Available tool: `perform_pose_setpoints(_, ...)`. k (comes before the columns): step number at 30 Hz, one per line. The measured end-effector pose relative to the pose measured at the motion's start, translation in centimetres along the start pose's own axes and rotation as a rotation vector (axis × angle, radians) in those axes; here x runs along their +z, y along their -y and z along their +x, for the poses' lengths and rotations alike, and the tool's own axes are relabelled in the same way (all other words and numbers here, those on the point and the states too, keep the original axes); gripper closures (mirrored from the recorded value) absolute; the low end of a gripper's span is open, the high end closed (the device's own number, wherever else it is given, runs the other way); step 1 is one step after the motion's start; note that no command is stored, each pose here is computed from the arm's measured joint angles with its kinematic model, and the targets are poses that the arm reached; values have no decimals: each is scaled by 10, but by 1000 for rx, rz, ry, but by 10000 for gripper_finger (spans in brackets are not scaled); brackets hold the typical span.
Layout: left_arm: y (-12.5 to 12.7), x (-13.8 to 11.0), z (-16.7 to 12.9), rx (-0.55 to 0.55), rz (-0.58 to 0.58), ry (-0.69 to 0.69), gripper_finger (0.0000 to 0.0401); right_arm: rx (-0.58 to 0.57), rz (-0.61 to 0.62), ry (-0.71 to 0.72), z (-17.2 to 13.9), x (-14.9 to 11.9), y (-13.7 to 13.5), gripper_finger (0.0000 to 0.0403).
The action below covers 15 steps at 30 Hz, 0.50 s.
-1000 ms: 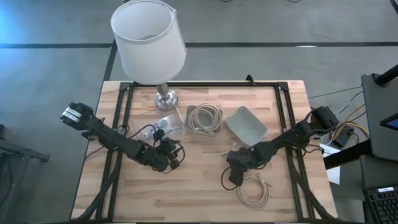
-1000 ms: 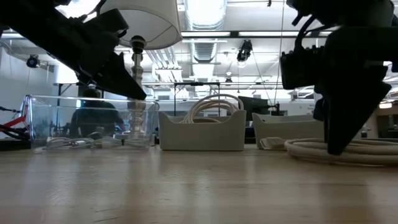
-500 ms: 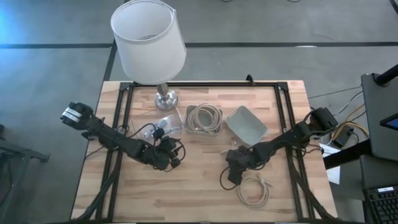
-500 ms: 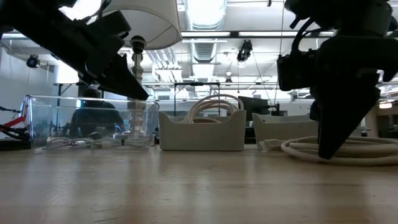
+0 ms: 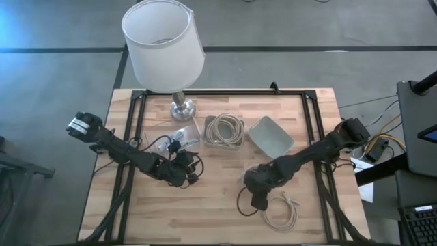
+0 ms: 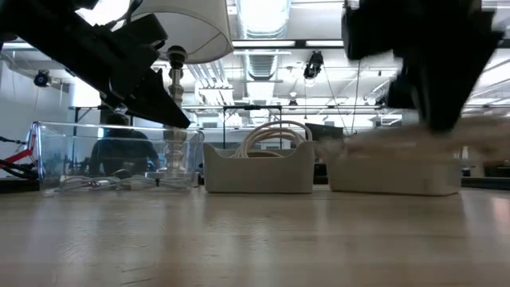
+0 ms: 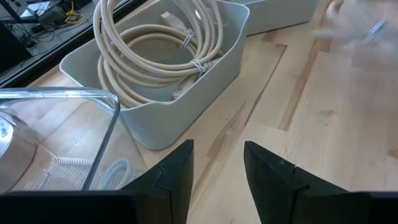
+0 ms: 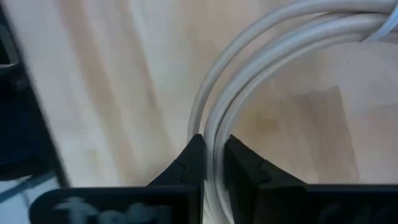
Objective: Pick & Place USB Port
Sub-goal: Put the brown hdmi cable into the right light brown bin
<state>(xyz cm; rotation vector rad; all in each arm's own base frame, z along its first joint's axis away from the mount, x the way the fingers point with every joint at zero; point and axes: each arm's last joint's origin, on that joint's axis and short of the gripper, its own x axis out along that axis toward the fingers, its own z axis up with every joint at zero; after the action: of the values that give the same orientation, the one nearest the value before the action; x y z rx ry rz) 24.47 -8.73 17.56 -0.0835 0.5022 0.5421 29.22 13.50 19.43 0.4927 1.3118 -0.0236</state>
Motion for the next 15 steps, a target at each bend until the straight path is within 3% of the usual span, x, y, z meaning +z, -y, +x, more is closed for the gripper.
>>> perform_pose_setpoints(5, 0, 0, 0, 0, 0, 0, 256, -171, -122, 53, -40, 10, -13, 364)
perform_pose_setpoints(8, 0, 0, 0, 0, -1, 0, 256, -357, -173, 101, -59, 15, -11, 364)
perform_pose_setpoints(15, 0, 0, 0, 0, 7, 0, 256, -763, -89, 155, -82, 22, 23, 362)
